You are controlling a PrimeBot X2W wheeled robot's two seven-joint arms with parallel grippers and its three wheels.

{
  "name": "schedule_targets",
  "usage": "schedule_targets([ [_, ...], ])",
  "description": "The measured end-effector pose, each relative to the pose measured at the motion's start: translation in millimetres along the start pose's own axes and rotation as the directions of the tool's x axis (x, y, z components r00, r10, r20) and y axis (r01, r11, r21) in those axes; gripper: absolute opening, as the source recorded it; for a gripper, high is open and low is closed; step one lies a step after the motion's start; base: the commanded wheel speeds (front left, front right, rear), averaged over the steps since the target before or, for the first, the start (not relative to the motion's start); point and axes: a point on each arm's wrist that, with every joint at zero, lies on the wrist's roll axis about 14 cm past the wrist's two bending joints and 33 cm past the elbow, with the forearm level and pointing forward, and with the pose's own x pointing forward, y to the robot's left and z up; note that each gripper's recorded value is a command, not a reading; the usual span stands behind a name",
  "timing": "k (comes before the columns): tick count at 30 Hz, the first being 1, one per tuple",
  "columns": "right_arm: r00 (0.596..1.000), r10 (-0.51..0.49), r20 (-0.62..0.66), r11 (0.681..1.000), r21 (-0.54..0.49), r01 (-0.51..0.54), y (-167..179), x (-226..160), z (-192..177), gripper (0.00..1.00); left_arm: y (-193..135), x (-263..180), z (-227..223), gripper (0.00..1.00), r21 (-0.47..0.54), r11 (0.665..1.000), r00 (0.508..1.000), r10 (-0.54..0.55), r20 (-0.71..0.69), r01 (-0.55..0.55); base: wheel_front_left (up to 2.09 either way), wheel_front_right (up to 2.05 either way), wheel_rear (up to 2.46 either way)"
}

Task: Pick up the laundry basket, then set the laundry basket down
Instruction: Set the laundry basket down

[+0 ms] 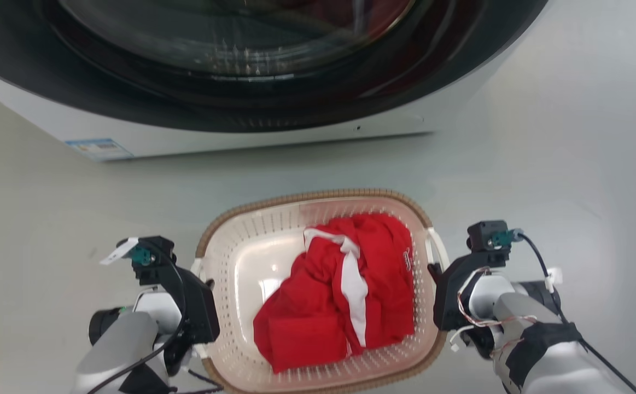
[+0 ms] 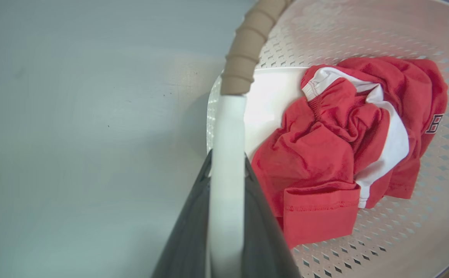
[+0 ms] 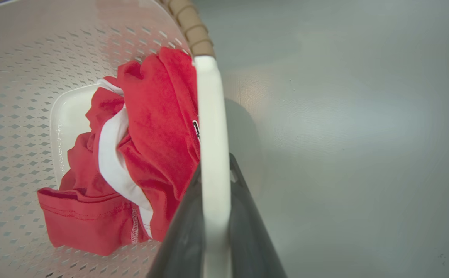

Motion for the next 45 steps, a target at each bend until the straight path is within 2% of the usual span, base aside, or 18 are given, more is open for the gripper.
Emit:
schedule_targets([
  [4,1.0,-0.002,0.017,1.0,-0.011,0.002,-4,16,7,0.0,5,14,6,0.0,0.025,1.0,1.0,0.006,0.011,-0.006,0.0,0.0,0.0],
  [16,1.0,-0.006,0.03,1.0,-0.03,0.007,-13,64,12,0.0,23,55,19,0.0,0.02,1.0,0.999,0.019,0.045,-0.02,0.0,0.0,0.0],
  [22,1.0,-0.007,-0.002,1.0,-0.015,0.007,-17,84,-7,0.0,35,71,5,0.0,0.003,0.999,0.999,0.036,0.026,-0.036,0.0,0.0,0.0],
  [39,1.0,-0.019,0.006,1.0,-0.001,0.019,-20,95,-14,0.0,42,80,0,0.0,0.006,0.999,0.998,0.051,0.033,-0.051,0.0,0.0,0.0],
  [40,1.0,-0.013,0.007,1.0,-0.002,0.013,-19,95,-14,0.09,42,80,0,0.16,0.002,0.999,0.998,0.05,0.032,-0.05,0.0,0.0,0.0],
  [41,1.0,-0.007,0.008,1.0,-0.003,0.007,-18,94,-13,0.44,42,80,0,0.54,-0.002,0.999,0.998,0.05,0.029,-0.05,0.0,0.0,0.0],
  [42,1.0,-0.006,0.011,1.0,-0.005,0.006,-18,94,-13,0.94,42,79,0,1.0,-0.002,0.999,0.998,0.05,0.028,-0.05,0.0,0.0,0.0],
  [43,1.0,-0.008,0.016,1.0,-0.008,0.008,-21,93,-12,1.0,43,78,1,1.0,0.004,0.999,0.999,0.046,0.03,-0.046,0.0,0.0,0.0],
  [45,1.0,-0.008,0.025,1.0,-0.011,0.008,-25,92,-10,1.0,43,77,1,1.0,0.01,0.999,0.998,0.046,0.031,-0.046,0.0,0.0,0.0],
])
